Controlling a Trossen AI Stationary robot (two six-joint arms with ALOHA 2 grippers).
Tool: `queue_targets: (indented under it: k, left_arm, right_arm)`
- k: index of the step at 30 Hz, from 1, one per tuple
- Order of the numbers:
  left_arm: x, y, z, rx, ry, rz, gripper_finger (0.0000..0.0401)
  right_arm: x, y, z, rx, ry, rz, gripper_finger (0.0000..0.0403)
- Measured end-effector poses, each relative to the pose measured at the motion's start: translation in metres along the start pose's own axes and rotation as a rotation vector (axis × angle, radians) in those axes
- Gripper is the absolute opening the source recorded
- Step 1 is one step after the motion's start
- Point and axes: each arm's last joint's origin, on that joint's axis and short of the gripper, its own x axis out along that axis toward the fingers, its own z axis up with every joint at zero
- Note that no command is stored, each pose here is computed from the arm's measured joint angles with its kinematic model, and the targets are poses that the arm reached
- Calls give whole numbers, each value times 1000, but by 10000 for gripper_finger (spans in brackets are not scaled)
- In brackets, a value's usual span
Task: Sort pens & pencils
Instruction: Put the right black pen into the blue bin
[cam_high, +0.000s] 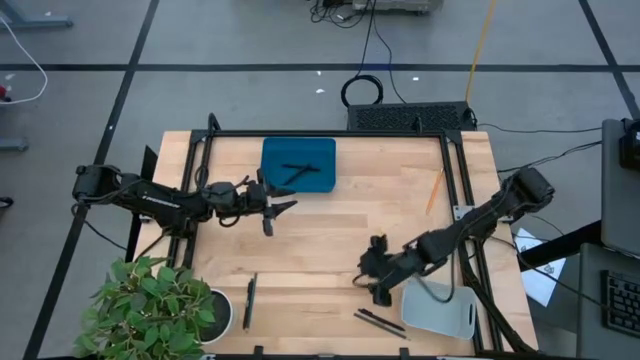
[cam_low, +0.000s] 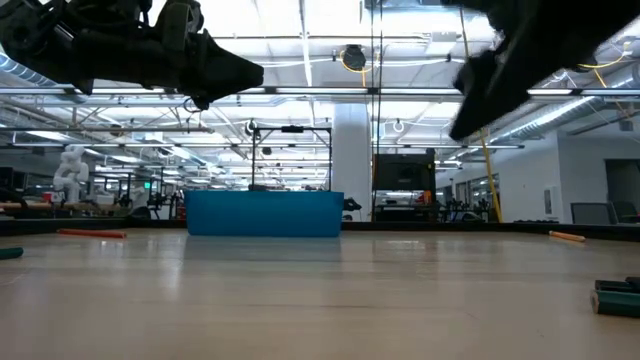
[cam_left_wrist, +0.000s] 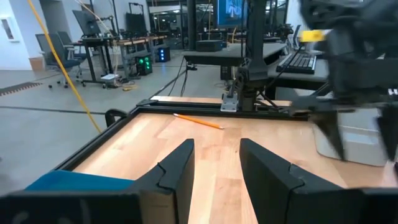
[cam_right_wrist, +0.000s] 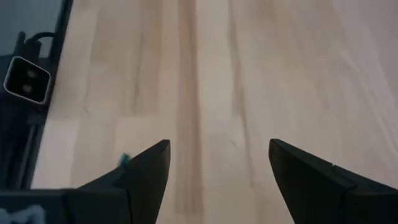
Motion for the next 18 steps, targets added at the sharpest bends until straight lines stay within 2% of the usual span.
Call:
queue_targets:
  k: [4, 6, 13, 18]
  left_arm:
    - [0, 0, -1, -6, 6, 0, 131]
    - [0, 0, -1, -7, 14, 0, 132]
    - [0, 0, -3, -17, 29, 0, 131]
    - [0, 0, -3, -17, 30, 0, 132]
  right_arm:
    - [8, 27, 11, -95, 124, -32, 263]
    - [11, 36, 10, -102, 198, -64, 263]
    - [32, 48, -4, 65, 352, -22, 263]
    - [48, 51, -16, 99, 427, -20, 263]
